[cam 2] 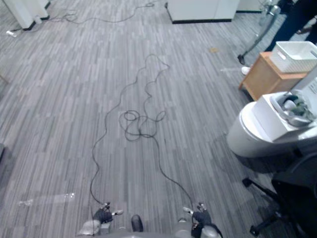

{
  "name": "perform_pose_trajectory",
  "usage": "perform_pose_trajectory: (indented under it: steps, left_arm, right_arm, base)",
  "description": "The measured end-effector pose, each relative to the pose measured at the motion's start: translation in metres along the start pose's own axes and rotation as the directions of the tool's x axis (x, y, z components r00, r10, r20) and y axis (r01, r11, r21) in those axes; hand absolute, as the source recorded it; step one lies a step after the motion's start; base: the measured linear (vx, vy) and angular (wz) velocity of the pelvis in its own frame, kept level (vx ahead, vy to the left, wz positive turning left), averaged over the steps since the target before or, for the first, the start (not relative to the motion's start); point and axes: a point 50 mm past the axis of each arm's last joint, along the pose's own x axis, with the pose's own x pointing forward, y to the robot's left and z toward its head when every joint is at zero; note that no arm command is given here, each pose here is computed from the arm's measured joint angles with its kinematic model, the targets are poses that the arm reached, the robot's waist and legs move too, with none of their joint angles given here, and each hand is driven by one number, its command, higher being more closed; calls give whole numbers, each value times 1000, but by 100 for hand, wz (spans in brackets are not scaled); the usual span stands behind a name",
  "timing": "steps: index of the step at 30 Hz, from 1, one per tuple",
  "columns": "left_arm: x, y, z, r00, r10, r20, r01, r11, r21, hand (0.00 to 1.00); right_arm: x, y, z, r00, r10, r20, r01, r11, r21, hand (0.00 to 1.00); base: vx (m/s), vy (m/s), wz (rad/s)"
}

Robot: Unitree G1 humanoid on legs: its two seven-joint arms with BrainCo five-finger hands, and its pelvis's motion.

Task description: Organize washtable

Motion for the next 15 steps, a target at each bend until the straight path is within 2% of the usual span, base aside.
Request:
perform_pose_trajectory:
  steps: [7,11,15]
  left_arm:
    - [1,3,-1,999,27,-18,-28,997,-71,0]
    - [1,-4,1,1000,18,-13,-20,994,-106,0]
    - [2,-10,11,999,32,23,-27,980,-199,0]
  right_arm:
    - [1,0,12,999,9,53,-8,1000,-20,0]
    - [1,-12,13,998,-25,54,25,1000,-13,0]
    - [1,-4,17,997,-9,71,9,1000,-5,0]
  base:
    - [250,0,30]
    - [481,-175,84]
    - [516,-199,32]
